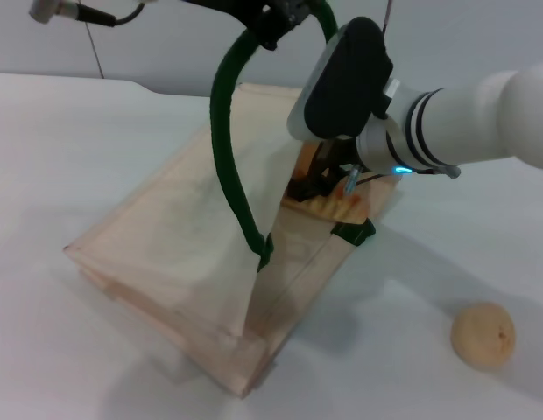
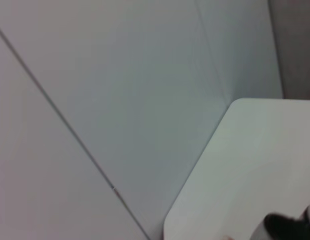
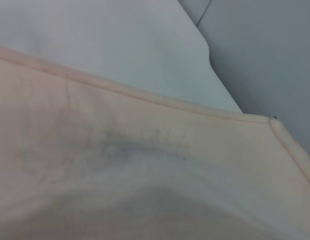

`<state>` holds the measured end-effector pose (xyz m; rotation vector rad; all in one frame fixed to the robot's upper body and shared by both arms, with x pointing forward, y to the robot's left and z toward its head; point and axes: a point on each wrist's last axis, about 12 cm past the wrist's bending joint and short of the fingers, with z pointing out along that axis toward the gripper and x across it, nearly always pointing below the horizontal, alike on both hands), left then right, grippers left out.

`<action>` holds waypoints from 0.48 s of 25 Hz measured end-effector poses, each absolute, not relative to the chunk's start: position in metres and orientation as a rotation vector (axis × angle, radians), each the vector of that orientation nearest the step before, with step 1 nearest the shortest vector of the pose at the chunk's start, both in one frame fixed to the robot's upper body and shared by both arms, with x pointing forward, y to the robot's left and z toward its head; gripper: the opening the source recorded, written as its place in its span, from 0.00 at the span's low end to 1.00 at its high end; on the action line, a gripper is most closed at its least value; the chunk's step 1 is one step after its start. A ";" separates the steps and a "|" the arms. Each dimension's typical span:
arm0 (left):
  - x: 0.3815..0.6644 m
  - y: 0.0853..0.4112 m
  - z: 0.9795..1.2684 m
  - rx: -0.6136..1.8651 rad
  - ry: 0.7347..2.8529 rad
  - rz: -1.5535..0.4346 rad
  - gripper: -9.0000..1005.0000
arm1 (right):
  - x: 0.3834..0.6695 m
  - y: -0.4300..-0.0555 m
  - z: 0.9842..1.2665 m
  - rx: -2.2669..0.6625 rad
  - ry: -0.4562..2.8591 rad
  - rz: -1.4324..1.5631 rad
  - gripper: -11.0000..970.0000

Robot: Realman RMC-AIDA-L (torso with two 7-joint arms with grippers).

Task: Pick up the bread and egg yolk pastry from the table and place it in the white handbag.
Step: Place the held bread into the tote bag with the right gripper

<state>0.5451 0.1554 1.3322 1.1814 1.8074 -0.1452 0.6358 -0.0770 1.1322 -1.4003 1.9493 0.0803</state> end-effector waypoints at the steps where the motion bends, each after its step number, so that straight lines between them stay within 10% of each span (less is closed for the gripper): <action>1: 0.546 0.157 1.331 1.174 1.812 -0.139 0.11 | 0.636 -0.078 1.132 -1.395 1.953 0.081 0.92; 12: 0.550 0.167 1.328 1.111 1.850 -0.095 0.11 | 0.635 -0.105 1.132 -1.369 2.032 0.017 0.92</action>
